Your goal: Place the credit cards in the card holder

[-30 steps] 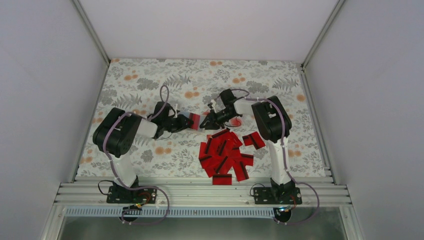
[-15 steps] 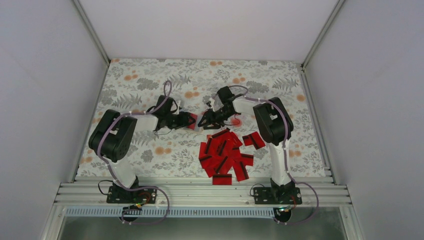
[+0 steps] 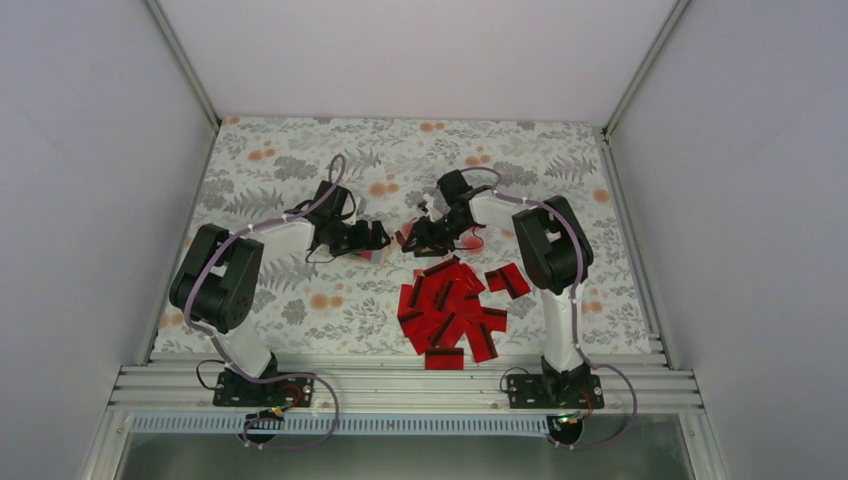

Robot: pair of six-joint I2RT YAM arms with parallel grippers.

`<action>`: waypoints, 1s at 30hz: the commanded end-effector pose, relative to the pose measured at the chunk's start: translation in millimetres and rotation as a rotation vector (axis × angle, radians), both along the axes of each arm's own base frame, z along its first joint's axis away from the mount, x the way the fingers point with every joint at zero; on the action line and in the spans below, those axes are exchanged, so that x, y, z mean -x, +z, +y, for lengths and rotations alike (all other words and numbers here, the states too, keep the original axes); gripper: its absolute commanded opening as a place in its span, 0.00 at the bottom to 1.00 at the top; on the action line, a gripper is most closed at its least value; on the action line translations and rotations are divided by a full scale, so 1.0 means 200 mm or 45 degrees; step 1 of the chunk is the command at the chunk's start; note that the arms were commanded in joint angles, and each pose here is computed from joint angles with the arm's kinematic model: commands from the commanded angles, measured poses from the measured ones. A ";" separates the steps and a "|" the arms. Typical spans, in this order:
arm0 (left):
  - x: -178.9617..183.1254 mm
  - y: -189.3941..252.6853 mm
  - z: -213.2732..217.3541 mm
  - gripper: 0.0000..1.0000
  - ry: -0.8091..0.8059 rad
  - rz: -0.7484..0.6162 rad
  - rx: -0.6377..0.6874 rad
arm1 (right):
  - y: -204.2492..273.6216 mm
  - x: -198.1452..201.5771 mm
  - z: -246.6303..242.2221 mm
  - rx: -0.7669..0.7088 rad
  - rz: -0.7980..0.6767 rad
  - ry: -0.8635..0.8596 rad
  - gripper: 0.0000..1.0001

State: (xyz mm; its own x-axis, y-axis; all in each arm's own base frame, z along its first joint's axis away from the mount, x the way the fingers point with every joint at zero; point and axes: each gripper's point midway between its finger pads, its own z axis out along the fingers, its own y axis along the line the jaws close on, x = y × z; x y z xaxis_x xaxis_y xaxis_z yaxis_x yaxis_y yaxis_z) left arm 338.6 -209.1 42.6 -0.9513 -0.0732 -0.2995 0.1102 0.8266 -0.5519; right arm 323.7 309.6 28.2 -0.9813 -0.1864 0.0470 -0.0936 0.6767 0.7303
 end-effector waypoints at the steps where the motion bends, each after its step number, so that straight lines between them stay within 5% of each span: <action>1: 0.07 -0.04 0.13 1.00 0.016 0.069 -0.194 | -0.03 0.02 -0.06 0.067 -0.019 -0.010 0.44; 11: 0.11 -0.01 0.22 1.00 -0.026 0.111 -0.404 | 0.04 0.01 0.05 -0.061 -0.026 -0.006 0.38; 17: 0.15 0.02 0.19 1.00 -0.013 0.160 -0.055 | 0.04 0.00 0.05 -0.053 -0.038 0.001 0.37; 27: 0.14 0.08 0.33 1.00 0.022 0.165 -0.101 | 0.04 0.05 0.01 -0.025 -0.042 0.008 0.36; 30: 0.16 0.14 0.32 1.00 0.045 0.187 0.042 | 0.04 0.05 0.01 -0.019 -0.045 0.012 0.36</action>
